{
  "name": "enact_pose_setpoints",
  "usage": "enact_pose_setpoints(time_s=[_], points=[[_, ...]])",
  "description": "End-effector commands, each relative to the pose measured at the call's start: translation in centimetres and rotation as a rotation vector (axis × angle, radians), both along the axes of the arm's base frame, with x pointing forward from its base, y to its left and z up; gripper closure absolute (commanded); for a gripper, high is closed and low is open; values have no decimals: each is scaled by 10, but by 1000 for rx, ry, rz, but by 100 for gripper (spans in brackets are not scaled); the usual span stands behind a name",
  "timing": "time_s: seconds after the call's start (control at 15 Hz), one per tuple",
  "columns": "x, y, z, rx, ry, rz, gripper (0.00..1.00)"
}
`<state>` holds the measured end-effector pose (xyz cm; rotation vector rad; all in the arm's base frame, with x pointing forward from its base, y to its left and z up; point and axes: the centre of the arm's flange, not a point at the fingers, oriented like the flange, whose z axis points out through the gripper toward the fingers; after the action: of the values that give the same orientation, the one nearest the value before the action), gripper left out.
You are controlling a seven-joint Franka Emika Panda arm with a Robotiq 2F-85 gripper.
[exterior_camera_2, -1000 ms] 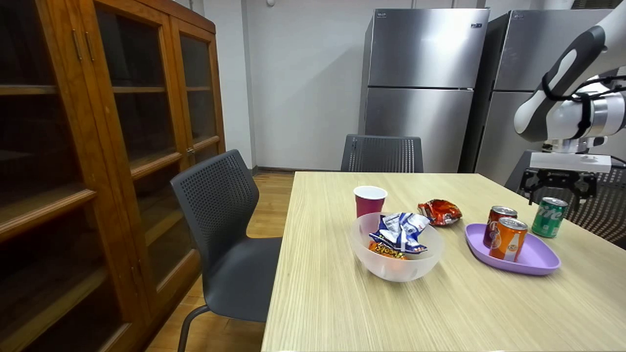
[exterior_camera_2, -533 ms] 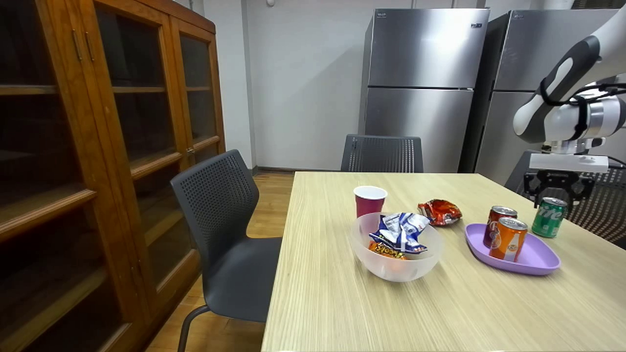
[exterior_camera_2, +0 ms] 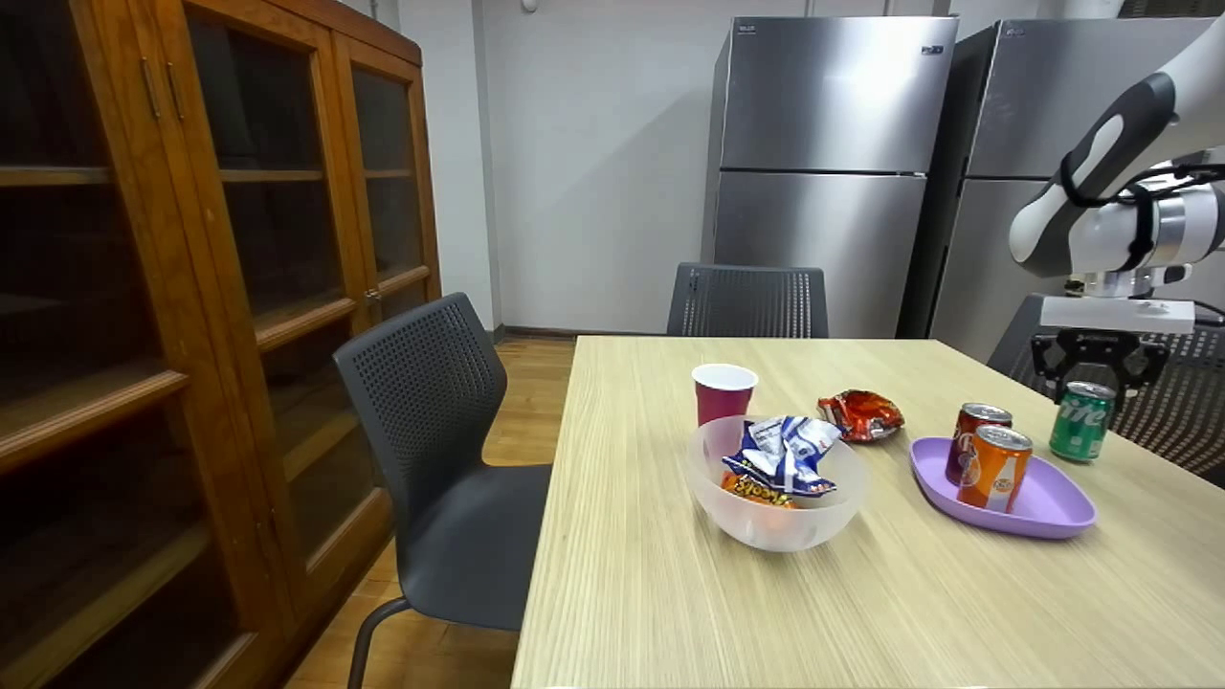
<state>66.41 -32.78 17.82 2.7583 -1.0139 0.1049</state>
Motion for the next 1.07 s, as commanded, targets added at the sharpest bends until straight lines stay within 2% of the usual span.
enact_pose_setpoints(time_s=[0.0, 0.53, 1.0], points=[[-1, 0, 22, 3, -10, -42, 60], [-16, 15, 43, -4, -33, -136, 60], [-40, 50, 61, -7, -33, -194, 60]])
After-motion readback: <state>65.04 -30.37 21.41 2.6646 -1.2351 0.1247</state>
